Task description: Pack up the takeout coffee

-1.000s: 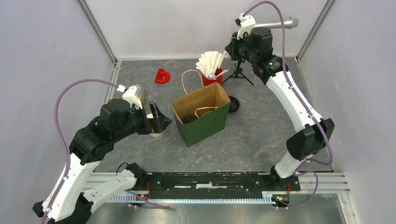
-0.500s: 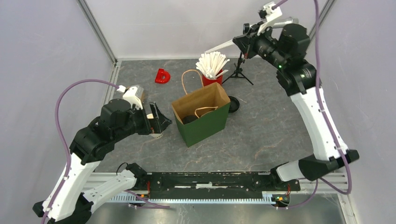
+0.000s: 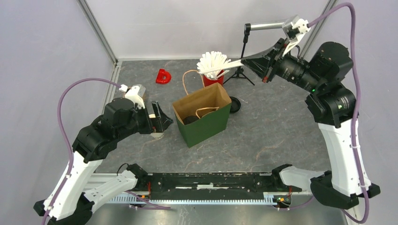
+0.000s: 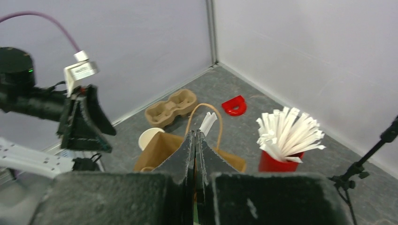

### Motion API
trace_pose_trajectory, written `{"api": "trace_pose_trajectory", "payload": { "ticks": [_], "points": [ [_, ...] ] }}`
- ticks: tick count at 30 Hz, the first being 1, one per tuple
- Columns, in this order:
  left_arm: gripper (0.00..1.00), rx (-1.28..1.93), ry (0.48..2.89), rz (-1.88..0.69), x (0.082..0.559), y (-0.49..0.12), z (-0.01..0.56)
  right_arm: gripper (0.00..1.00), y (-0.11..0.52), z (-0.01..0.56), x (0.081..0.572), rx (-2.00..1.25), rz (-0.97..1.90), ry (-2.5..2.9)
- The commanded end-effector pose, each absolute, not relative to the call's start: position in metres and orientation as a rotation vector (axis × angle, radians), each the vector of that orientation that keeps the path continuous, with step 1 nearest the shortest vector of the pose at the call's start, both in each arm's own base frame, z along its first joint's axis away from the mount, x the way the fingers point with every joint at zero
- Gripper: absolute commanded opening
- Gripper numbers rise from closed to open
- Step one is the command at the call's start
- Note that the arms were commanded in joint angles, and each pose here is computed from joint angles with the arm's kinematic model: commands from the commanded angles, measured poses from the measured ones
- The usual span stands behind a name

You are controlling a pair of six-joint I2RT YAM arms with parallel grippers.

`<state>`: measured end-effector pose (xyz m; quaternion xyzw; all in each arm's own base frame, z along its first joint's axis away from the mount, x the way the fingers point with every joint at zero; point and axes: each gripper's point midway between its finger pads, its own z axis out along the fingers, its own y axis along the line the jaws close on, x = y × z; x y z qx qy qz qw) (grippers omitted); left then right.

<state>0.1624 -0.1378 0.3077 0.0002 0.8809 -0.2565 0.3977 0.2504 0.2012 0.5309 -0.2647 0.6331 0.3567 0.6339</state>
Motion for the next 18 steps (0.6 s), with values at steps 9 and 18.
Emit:
{"api": "trace_pose_trajectory", "payload": {
  "ticks": [9, 18],
  "points": [
    [1.00, 0.092, 2.161, -0.663, 0.172, -0.146, 0.323, 0.00, 0.213, 0.501, 0.205, -0.687, 1.038, 1.568],
    [1.00, 0.086, 2.143, -0.664, 0.170, -0.143, 0.323, 0.00, 0.237, 0.454, 0.234, -0.684, 1.159, 1.604]
  ]
}}
